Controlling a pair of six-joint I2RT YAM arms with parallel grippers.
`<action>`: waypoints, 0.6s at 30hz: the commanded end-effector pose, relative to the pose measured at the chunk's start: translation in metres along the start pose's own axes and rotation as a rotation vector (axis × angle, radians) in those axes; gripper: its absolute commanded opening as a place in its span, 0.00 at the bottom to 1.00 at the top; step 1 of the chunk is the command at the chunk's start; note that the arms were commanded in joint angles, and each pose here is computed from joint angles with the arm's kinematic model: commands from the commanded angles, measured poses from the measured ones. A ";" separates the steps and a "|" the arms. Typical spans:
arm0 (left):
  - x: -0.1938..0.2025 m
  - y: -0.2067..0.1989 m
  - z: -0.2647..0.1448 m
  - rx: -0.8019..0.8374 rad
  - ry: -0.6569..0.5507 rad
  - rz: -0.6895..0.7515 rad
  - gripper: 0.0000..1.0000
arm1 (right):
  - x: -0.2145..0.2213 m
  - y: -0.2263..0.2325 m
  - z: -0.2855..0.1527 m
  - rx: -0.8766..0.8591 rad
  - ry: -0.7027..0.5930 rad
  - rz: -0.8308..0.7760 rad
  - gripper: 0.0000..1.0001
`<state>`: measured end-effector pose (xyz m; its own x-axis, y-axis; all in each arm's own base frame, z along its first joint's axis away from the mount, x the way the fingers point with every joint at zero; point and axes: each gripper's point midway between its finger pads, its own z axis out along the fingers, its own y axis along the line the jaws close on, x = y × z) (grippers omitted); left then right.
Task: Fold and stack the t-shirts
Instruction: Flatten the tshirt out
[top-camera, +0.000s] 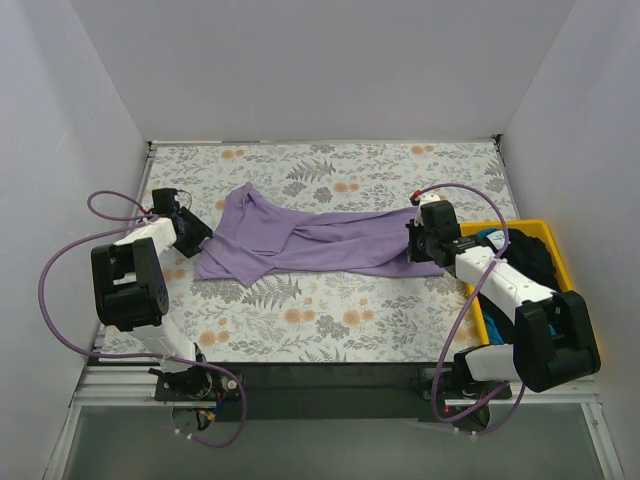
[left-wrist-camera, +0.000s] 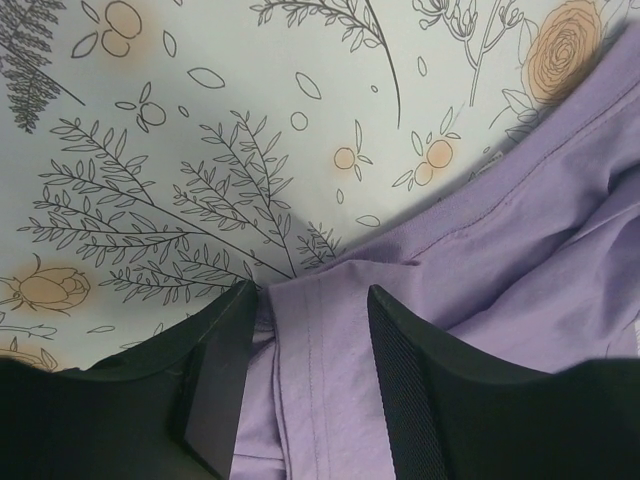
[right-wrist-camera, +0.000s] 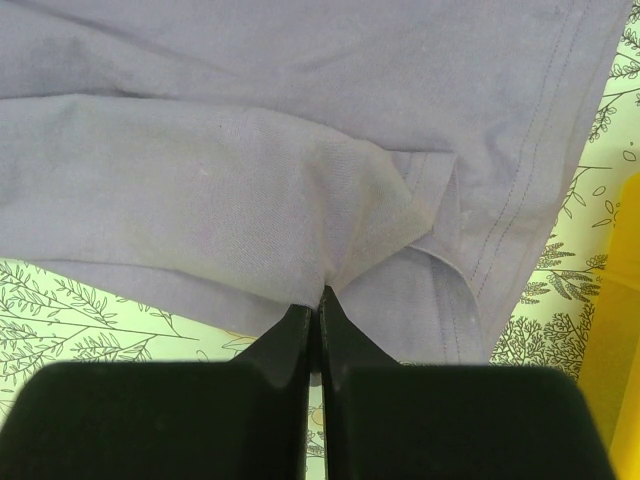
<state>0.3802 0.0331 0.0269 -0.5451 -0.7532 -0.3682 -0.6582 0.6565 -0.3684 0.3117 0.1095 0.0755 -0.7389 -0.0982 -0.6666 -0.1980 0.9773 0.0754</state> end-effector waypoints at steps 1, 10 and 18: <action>-0.011 -0.018 -0.008 0.060 -0.017 0.011 0.46 | -0.009 0.004 -0.003 -0.015 -0.043 -0.014 0.04; -0.022 -0.036 -0.024 0.121 -0.034 0.021 0.42 | -0.008 0.003 -0.002 -0.012 -0.040 -0.013 0.04; -0.017 -0.040 -0.024 0.135 -0.016 0.041 0.43 | -0.007 0.002 -0.002 -0.010 -0.038 -0.015 0.04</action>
<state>0.3928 0.0239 0.0417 -0.5618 -0.7447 -0.3602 -0.6122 0.6671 -0.4244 0.3117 0.1095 0.0755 -0.7389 -0.0982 -0.6666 -0.1980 0.9773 0.0754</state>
